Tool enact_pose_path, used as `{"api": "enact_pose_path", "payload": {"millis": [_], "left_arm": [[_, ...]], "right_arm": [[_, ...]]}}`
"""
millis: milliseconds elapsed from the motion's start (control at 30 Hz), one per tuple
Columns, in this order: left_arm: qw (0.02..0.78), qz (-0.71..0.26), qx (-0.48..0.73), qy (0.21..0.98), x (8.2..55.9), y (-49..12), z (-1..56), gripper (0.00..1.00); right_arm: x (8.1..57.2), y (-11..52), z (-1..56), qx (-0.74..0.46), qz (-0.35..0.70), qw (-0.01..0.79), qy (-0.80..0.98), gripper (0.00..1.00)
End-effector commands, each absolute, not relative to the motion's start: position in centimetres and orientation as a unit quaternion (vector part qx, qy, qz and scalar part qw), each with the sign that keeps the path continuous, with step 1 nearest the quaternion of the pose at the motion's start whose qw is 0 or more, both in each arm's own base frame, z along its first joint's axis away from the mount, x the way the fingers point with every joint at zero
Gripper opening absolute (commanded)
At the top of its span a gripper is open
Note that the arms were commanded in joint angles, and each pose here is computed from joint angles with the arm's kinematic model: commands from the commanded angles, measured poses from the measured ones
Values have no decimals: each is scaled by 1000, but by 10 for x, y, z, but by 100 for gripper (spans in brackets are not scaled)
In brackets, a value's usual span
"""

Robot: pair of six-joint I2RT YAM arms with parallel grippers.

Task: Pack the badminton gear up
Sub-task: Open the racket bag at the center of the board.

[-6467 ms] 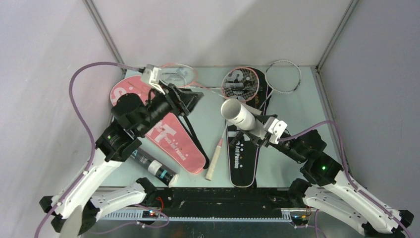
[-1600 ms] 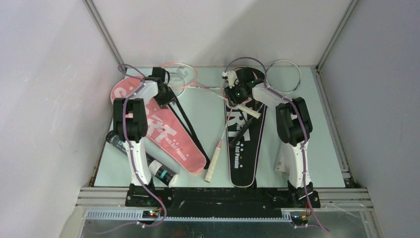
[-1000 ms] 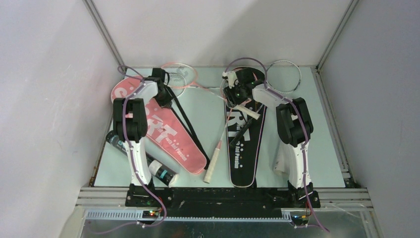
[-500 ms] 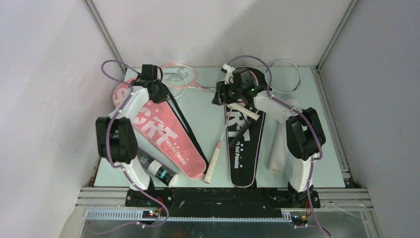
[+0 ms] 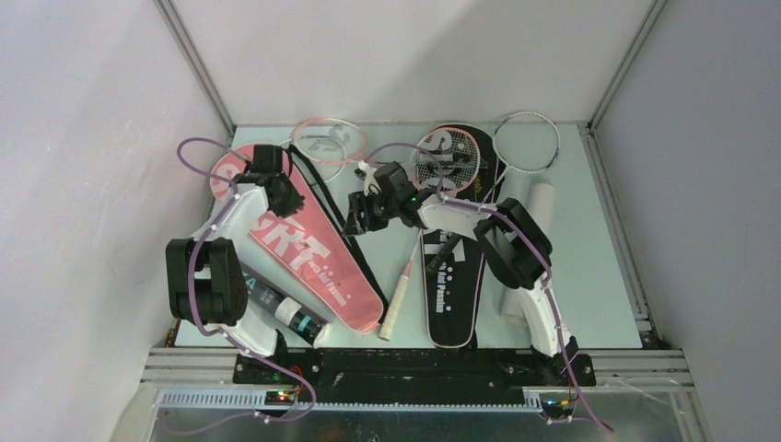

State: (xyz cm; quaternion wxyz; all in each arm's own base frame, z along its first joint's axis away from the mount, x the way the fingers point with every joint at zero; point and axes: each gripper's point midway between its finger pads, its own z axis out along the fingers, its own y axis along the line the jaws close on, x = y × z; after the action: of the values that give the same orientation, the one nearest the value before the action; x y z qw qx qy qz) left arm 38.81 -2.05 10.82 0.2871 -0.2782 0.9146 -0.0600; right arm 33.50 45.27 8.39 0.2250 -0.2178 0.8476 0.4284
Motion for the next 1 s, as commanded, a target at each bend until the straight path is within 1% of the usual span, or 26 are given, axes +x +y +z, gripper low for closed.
{"api": "enact_pose_path", "payload": {"millis": [0, 200, 333, 500, 567, 600, 667, 700, 767, 800, 867, 967], "left_arm": [[291, -45, -287, 912, 374, -5, 105, 26], [291, -41, -304, 906, 369, 9, 99, 29], [301, -42, -306, 902, 373, 13, 102, 37], [305, -45, -307, 900, 378, 14, 106, 39], [311, -49, -305, 899, 381, 13, 109, 40], [314, -50, -304, 898, 382, 13, 112, 41], [320, -50, -304, 896, 383, 14, 117, 46], [323, -51, -304, 895, 384, 14, 119, 47], [329, -55, -303, 893, 387, 13, 123, 49], [331, -59, -302, 892, 389, 12, 126, 49], [336, -67, -298, 891, 391, 9, 131, 51], [348, -85, -296, 886, 395, 5, 142, 55]], "right_arm": [[336, 486, 89, -223, 458, 232, 828, 59], [336, 493, 58, -232, 438, 211, 842, 59], [334, 498, 56, -237, 447, 205, 838, 59], [335, 503, 49, -234, 451, 201, 838, 53], [336, 506, 44, -234, 457, 202, 834, 48], [336, 509, 46, -236, 465, 203, 829, 44], [335, 511, 45, -238, 471, 200, 825, 38], [335, 511, 45, -239, 472, 199, 825, 36], [336, 512, 48, -239, 474, 202, 823, 29], [336, 512, 50, -243, 475, 206, 820, 15], [338, 513, 63, -252, 480, 222, 811, 0], [340, 514, 100, -266, 486, 263, 790, 0]]}}
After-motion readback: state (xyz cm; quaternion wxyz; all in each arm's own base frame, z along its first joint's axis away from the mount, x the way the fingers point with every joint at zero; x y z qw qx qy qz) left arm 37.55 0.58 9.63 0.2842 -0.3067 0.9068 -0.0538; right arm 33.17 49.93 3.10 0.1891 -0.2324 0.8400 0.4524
